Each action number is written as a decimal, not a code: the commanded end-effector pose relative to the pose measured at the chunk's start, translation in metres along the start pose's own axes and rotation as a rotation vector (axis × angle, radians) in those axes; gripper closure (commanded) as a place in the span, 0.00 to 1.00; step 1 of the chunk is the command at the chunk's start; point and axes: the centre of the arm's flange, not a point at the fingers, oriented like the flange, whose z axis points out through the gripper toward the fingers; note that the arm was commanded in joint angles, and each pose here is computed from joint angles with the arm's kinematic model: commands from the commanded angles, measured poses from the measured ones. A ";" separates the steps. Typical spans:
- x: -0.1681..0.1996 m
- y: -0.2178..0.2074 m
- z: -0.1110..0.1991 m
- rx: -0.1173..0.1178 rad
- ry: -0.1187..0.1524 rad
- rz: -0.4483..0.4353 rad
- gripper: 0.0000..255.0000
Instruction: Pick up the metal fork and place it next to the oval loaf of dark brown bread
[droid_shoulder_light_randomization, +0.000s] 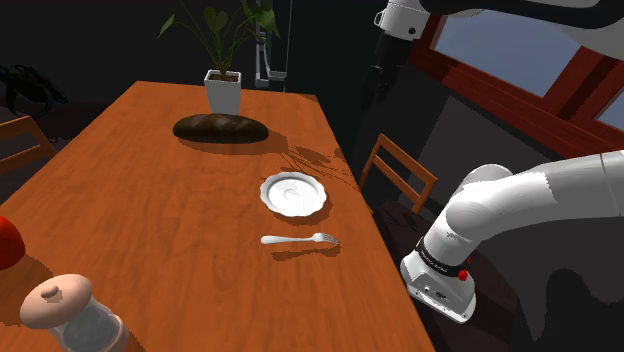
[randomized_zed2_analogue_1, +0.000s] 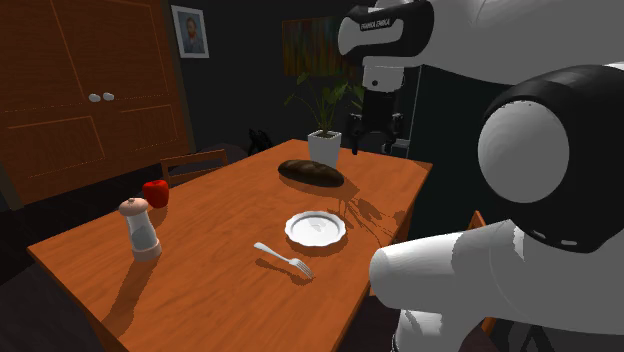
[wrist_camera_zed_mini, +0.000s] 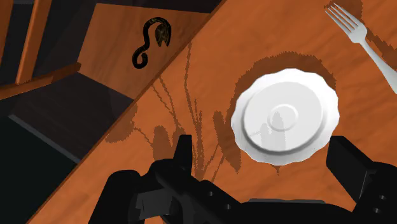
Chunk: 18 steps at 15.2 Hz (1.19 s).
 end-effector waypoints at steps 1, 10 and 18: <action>0.000 0.000 0.000 0.000 0.000 0.000 0.00; 0.014 -0.072 0.093 0.018 -0.067 -0.148 0.00; 0.013 -0.138 0.175 0.034 -0.127 -0.279 0.00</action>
